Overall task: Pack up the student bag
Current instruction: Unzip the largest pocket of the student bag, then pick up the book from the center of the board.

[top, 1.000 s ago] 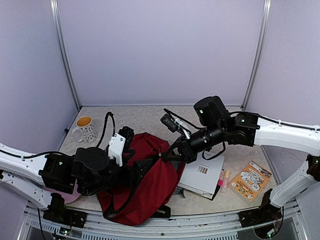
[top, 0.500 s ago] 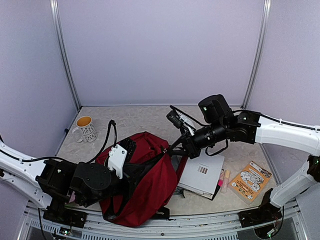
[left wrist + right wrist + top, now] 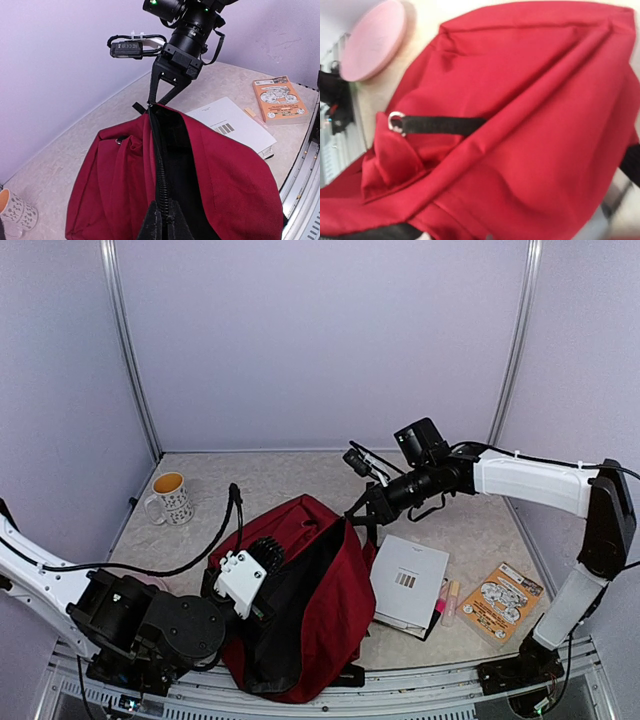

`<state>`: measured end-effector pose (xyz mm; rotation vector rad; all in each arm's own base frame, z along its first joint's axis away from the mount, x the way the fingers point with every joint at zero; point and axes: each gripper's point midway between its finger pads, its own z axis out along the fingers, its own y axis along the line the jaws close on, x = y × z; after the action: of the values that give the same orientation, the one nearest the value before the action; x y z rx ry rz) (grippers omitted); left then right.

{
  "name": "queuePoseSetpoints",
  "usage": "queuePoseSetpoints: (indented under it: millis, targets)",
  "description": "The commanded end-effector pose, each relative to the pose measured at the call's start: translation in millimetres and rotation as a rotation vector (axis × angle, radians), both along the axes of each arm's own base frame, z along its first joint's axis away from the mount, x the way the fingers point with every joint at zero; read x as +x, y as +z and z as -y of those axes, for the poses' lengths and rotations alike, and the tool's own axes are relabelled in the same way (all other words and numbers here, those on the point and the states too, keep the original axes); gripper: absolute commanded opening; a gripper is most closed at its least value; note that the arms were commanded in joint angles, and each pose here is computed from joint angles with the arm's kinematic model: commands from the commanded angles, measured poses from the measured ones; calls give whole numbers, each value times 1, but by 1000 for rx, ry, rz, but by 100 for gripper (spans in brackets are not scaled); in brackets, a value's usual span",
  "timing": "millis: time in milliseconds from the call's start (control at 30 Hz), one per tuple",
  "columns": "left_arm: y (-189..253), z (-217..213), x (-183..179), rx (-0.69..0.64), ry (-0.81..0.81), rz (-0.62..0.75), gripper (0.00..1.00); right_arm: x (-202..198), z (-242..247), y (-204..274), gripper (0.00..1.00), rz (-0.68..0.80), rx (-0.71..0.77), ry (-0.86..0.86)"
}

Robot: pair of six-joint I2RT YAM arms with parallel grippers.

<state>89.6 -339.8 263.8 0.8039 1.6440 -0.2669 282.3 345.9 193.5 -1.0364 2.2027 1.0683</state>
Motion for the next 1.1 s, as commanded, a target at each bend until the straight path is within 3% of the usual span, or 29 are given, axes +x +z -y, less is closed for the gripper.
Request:
queuePoseSetpoints:
  millis: [0, 200, 400, 500, 533, 600, 633, 833, 1067]
  targets:
    - [53, -15, -9, -118, -15, 51, 0, 103, 42, -23, 0, 95, -103, -244]
    - [85, -26, 0, -122, 35, 126, 0, 126, 15, -19, 0, 63, -24, -180]
    - [91, -59, 45, -187, 179, 107, 0, 135, -4, -5, 0, 27, 34, -131]
    - [95, -72, 68, -228, 229, 91, 0, 141, 12, 3, 39, 69, -20, -204]
    - [95, -72, 75, -238, 219, 83, 0, 143, 22, 5, 48, 82, -44, -248]
    - [91, -66, 84, -237, 178, 81, 0, 146, 49, 7, 79, 88, -96, -346]
    - [91, -64, 88, -233, 167, 87, 0, 145, 68, 4, 90, 76, -132, -413]
    - [102, -66, 128, -247, 131, 98, 0, 113, 207, -26, 100, 4, -331, -865]
    - [103, -76, 160, -263, 107, 89, 0, 29, 350, -95, 100, -346, -384, -1360]
